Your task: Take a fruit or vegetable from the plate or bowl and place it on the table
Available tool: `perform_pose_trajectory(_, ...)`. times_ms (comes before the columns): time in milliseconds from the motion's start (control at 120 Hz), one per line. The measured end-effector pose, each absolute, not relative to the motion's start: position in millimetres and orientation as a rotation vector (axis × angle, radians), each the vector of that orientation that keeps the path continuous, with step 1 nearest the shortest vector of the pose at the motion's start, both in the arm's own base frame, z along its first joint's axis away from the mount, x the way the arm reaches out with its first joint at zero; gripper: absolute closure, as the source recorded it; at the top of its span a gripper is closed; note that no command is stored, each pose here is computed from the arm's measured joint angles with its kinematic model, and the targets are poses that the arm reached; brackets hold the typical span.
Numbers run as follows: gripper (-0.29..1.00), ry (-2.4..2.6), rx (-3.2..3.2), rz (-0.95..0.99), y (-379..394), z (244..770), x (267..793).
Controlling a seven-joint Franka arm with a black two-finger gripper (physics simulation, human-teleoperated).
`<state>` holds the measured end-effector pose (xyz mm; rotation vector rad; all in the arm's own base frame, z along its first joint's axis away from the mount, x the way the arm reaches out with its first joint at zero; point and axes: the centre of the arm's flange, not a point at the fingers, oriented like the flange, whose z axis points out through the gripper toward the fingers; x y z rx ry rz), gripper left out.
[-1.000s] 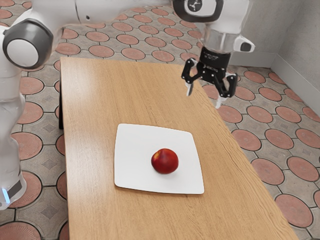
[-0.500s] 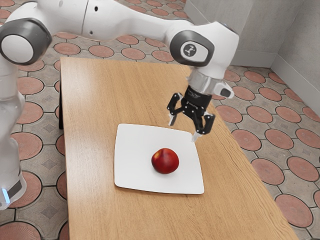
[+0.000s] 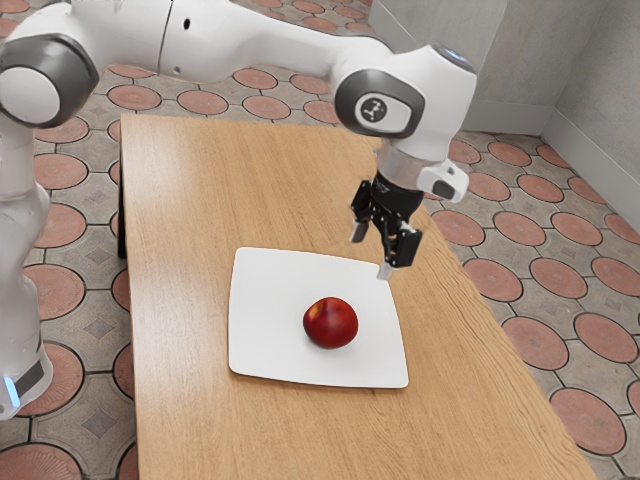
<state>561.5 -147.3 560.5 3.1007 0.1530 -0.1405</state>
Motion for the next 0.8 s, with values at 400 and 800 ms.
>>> perform_pose_trajectory(400,0.0,-0.424,3.055,-0.279,-167,498,559)
perform_pose_trajectory(800,0.0,-0.66,2.95,-0.275,-169,476,541)
